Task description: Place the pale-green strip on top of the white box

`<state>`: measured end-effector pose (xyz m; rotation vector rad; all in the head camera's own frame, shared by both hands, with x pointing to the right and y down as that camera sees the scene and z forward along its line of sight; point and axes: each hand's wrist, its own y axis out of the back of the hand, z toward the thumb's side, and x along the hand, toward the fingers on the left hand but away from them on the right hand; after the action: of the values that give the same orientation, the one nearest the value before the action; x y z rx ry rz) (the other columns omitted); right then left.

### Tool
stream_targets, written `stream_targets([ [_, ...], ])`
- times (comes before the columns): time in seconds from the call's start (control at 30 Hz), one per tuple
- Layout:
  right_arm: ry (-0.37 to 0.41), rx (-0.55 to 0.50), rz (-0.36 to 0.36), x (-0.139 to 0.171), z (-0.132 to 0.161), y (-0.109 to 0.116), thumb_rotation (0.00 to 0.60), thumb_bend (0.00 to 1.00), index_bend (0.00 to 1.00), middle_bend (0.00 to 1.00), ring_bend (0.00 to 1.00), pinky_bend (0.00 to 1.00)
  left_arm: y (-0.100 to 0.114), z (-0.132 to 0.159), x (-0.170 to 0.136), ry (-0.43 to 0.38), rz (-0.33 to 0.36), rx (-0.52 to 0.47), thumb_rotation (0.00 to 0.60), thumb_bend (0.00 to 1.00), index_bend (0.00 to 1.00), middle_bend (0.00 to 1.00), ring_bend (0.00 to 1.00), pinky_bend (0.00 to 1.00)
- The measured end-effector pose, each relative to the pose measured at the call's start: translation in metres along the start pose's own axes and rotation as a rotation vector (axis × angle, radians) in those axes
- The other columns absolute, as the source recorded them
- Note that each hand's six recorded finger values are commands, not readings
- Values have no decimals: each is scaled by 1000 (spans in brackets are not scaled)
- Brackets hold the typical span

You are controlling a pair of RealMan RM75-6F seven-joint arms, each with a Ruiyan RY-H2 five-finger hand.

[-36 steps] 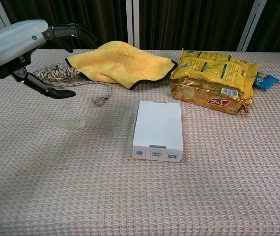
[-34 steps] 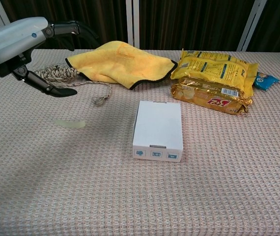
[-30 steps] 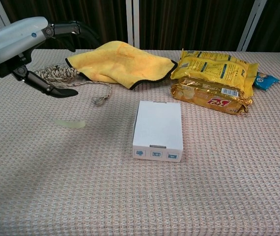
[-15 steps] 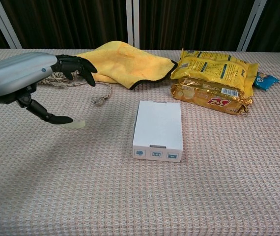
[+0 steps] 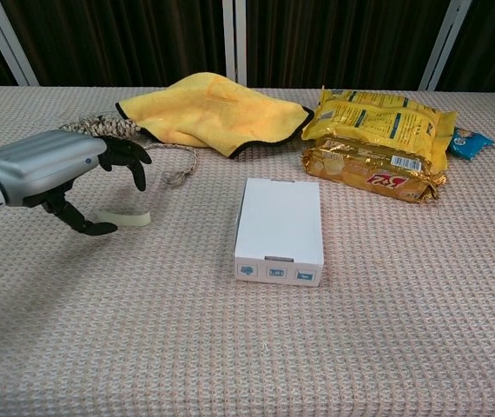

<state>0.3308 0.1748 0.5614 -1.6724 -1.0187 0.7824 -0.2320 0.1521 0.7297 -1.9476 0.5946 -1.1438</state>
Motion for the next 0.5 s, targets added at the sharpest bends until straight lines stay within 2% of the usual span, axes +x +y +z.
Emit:
stream_targets([
  [0.5,-18,11,-8,3,-7,4,600,297,0,0,0,0,-5,-2,6,-9,-6,-13,600,280,474,178,146,275],
])
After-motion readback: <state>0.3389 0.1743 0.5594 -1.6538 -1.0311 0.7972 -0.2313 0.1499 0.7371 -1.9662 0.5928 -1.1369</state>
